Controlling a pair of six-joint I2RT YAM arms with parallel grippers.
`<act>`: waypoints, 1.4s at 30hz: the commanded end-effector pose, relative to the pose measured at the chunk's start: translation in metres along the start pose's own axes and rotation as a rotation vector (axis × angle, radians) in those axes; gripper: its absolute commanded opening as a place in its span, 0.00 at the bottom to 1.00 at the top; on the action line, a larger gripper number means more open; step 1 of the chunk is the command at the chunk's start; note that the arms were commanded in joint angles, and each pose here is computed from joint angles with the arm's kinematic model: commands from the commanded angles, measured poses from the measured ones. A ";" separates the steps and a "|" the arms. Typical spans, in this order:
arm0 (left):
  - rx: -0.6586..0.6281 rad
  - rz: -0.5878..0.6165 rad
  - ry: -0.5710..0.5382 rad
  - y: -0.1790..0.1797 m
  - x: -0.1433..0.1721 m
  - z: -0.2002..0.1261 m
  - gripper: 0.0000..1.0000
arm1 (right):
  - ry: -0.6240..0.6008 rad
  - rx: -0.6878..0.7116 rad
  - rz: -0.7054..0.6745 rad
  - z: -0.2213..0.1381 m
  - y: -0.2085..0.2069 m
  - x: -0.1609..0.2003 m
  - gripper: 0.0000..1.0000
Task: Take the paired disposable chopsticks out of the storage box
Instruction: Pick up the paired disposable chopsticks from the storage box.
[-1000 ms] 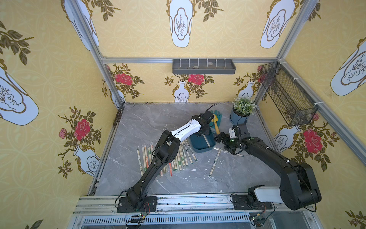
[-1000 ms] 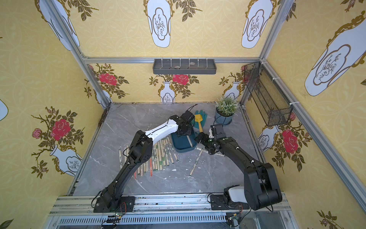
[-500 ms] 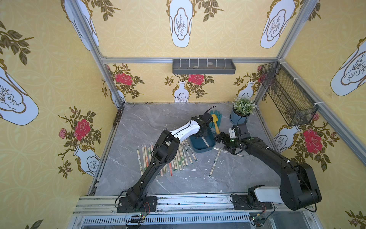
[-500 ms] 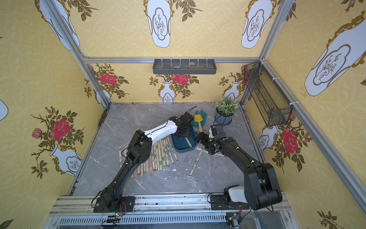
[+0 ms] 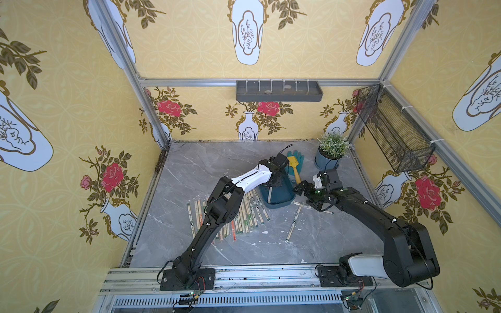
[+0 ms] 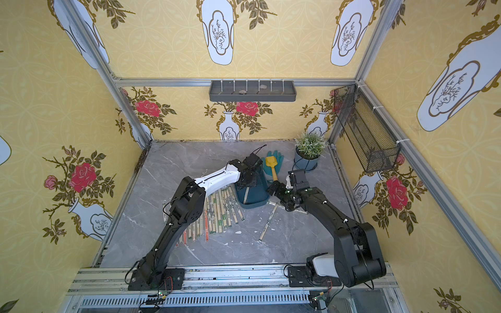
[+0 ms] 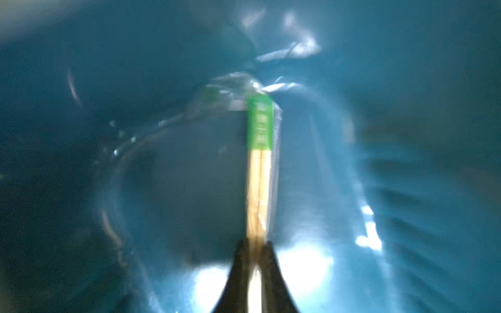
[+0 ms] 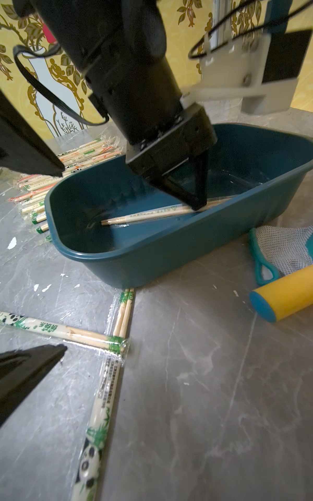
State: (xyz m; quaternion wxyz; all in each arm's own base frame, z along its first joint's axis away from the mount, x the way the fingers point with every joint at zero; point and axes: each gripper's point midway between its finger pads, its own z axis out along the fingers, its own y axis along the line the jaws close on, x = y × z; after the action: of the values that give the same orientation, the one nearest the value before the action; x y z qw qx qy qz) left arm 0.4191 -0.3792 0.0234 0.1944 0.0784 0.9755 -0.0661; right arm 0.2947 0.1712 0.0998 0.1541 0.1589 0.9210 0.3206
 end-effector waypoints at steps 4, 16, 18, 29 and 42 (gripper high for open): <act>0.039 0.046 0.004 -0.005 0.001 -0.009 0.00 | -0.011 -0.014 -0.006 -0.001 0.005 -0.004 0.97; 0.089 0.051 -0.141 -0.011 -0.035 -0.062 0.00 | -0.013 -0.012 -0.005 0.000 0.004 -0.004 0.97; 0.085 0.045 -0.152 -0.009 -0.035 -0.064 0.00 | -0.012 -0.012 -0.006 0.000 0.004 -0.004 0.98; 0.156 -0.083 -0.223 0.000 -0.048 -0.087 0.00 | -0.011 -0.010 -0.007 0.000 0.004 -0.004 0.98; 0.230 -0.217 -0.359 0.022 -0.066 -0.160 0.00 | -0.014 -0.013 -0.010 0.000 0.007 -0.007 0.98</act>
State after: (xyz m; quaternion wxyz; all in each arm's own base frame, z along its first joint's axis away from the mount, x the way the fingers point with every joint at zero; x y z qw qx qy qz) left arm 0.4230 -0.3468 0.1868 0.3331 0.0072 0.9215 -0.1996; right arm 0.2968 0.1718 0.1002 0.1539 0.1591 0.9211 0.3203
